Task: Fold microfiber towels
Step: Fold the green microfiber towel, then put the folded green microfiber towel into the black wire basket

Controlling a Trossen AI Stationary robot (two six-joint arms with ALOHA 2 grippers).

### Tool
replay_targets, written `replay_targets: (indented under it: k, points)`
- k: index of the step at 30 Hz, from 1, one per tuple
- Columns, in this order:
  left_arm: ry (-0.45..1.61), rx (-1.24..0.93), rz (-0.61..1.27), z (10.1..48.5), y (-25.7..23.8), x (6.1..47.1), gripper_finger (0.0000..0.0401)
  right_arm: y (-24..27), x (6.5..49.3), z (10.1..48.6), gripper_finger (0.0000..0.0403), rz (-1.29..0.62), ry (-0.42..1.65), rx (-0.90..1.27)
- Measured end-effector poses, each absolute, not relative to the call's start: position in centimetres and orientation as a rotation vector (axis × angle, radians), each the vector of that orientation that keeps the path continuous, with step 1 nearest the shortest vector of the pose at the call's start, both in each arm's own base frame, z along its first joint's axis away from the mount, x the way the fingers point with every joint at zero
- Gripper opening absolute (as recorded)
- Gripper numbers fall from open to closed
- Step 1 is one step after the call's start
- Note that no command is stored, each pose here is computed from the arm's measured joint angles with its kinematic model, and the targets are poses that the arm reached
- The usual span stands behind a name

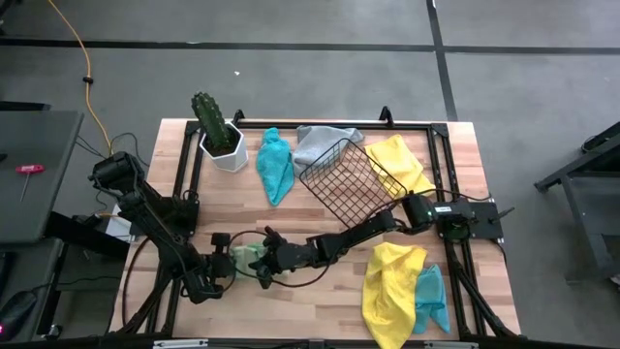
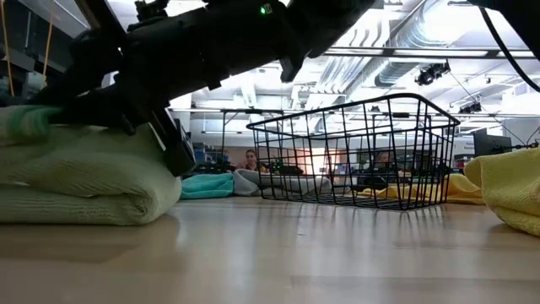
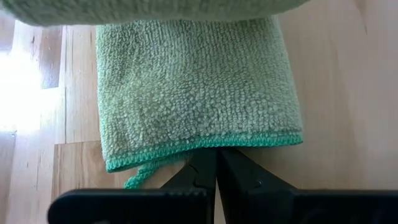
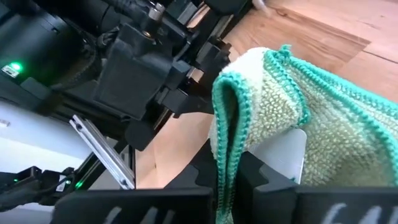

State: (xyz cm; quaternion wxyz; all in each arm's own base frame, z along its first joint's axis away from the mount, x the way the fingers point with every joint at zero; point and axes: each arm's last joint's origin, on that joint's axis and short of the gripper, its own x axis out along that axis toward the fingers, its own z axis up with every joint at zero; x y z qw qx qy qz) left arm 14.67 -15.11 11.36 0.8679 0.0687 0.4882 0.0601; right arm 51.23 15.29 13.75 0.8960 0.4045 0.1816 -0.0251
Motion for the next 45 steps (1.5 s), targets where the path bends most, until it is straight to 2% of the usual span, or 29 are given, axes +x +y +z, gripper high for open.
replay_targets:
  k: [4,12,16,22,30,36,40,45]
  points:
    - [1.021,0.143,0.125,11.4,-15.1,14.7,0.0,15.1,51.3,13.9,0.0043,-0.049,0.364,0.839]
    - [1.025,0.144,0.123,11.4,-15.1,14.7,0.0,15.2,51.6,14.8,0.0165,0.02,0.279,0.746]
    - [1.033,0.141,0.116,11.4,-15.1,14.6,0.0,14.8,51.7,14.7,0.0197,0.045,0.291,0.7]
    - [1.071,0.15,0.134,13.2,-15.1,13.8,0.0,13.5,51.3,16.6,0.0204,0.09,0.377,0.563]
    - [0.946,0.159,0.225,16.9,-15.0,11.5,0.0,13.9,48.4,20.0,0.0204,-0.075,0.557,0.239]
    - [0.712,0.161,0.189,18.0,-16.0,11.3,0.0,16.5,46.3,18.5,0.0204,-0.111,0.672,0.118]
    - [0.637,0.181,0.146,18.1,-17.0,12.6,0.0,17.2,45.7,16.7,0.0204,-0.128,0.621,0.097]
    - [0.644,0.225,0.134,17.3,-17.3,15.0,0.0,16.2,45.1,14.3,0.0204,-0.091,0.501,0.146]
